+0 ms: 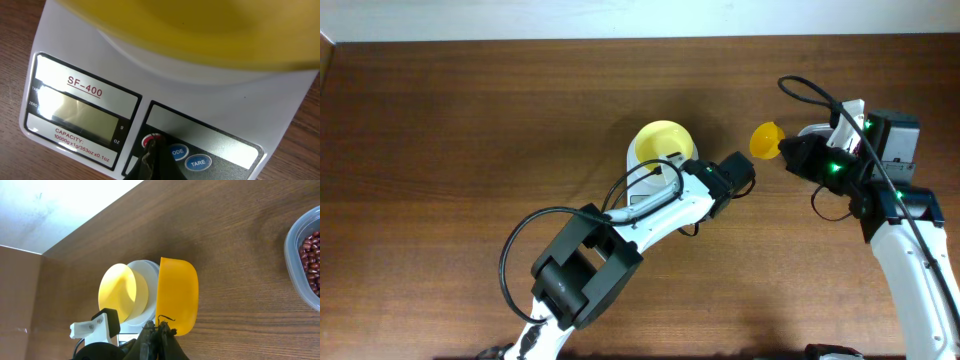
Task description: Scoop item into bowl and weigh 50g on scale
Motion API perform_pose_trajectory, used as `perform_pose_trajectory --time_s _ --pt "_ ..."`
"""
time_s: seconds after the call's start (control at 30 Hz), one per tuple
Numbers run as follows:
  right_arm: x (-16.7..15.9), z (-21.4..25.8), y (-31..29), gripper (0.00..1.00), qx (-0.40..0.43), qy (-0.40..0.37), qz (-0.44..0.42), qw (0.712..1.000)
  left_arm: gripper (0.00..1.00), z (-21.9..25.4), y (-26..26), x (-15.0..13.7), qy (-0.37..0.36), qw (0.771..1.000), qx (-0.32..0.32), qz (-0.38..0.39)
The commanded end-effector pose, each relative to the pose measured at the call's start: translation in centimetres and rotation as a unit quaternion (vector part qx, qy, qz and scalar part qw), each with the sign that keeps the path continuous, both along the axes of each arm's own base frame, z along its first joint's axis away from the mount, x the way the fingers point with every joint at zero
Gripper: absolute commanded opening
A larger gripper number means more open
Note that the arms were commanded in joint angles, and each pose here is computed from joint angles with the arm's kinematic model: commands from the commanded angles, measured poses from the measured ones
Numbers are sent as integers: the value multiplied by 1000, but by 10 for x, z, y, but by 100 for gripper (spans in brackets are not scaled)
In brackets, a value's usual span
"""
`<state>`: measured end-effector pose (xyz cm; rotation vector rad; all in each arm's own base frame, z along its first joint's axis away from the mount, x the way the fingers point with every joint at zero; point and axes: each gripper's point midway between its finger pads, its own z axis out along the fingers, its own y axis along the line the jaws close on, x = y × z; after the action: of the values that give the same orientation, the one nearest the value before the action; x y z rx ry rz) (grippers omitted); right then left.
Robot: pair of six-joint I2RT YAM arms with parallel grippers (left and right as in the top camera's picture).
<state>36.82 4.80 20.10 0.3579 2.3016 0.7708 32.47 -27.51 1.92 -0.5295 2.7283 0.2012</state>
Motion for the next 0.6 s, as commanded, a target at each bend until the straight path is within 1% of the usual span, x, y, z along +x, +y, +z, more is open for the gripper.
perform_pose_trajectory --time_s 0.0,0.57 --pt "2 15 -3 4 -9 -20 -1 1000 0 -22 2 -8 23 1000 12 6" --pt "1 14 -2 4 -9 -19 -1 1000 0 -27 5 -7 21 1000 21 6"
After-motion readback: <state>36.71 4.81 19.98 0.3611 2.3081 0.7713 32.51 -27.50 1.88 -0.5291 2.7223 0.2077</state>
